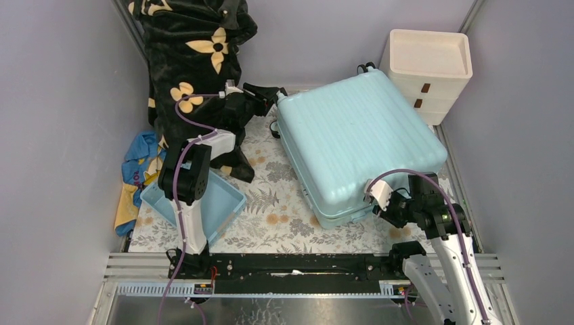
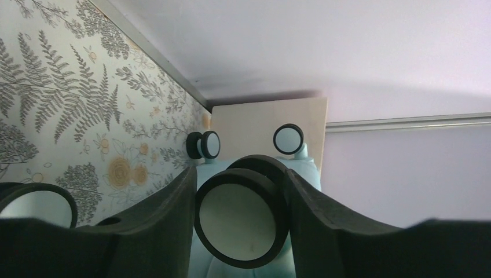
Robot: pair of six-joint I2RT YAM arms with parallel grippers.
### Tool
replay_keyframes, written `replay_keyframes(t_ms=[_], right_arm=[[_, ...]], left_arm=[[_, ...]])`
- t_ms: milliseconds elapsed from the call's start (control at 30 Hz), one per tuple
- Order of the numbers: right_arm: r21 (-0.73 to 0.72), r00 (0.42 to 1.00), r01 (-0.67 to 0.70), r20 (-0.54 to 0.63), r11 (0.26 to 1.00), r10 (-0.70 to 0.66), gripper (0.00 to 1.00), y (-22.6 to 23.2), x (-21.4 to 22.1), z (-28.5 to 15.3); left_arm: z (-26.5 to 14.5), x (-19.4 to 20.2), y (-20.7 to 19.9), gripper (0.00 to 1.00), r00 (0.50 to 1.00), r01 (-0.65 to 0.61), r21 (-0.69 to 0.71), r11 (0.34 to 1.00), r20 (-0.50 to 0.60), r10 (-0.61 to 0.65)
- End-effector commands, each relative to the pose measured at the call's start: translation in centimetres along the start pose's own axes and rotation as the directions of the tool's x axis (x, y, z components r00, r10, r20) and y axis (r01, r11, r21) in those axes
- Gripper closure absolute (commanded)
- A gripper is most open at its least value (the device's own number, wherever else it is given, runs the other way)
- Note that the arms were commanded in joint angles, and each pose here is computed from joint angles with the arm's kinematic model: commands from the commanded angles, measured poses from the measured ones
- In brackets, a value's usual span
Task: Open, take out, and arrange the luggage
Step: Adjust the luggage at the center of the board.
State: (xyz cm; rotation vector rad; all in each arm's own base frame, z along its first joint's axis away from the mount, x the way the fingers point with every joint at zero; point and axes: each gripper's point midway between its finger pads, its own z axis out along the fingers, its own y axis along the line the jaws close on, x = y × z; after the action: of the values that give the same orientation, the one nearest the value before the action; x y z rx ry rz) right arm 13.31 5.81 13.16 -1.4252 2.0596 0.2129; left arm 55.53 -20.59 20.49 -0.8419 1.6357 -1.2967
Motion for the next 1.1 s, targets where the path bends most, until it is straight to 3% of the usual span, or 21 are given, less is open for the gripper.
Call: replay_keyframes(t_ms=[0,133,300,533,800,1067], right_arm=[[0.111,0.994,-0.106,0.049,0.988,0.101,0.65,-2.4,-1.6,-1.0],[0.162,0.982,-0.189,0.059,0.969,0.181,0.68,-3.5,-1.9,-1.7],[0.331,0.933,-0.357,0.077,0.874,0.352,0.83,-6.3,-1.4,-3.3],[0.439,0.889,-0.454,0.165,0.775,0.427,0.87,-8.3,-1.6,-4.8],[0.41,0.887,-0.461,0.213,0.787,0.409,0.87,-11.1,-4.1,-4.0],[0.333,0.905,-0.418,0.236,0.845,0.354,0.87,-14.4,-7.2,-2.2]], left_arm=[[-0.7,-0.1,-2.0,0.49,0.996,0.087,0.1,0.991,-0.025,-0.085],[-1.7,-0.9,-2.4,0.66,0.997,0.075,0.111,0.991,0.002,-0.075],[-3.6,-2.6,-3.3,0.79,0.997,0.044,0.126,0.991,0.06,-0.052],[-6.7,-4.2,-5.4,0.82,0.991,-0.027,0.127,0.992,0.135,0.01],[-11.4,-5.0,-4.5,0.83,0.978,-0.096,0.076,0.992,0.192,0.08],[-16.6,-4.9,-3.0,0.83,0.966,-0.136,0.024,0.99,0.225,0.127]])
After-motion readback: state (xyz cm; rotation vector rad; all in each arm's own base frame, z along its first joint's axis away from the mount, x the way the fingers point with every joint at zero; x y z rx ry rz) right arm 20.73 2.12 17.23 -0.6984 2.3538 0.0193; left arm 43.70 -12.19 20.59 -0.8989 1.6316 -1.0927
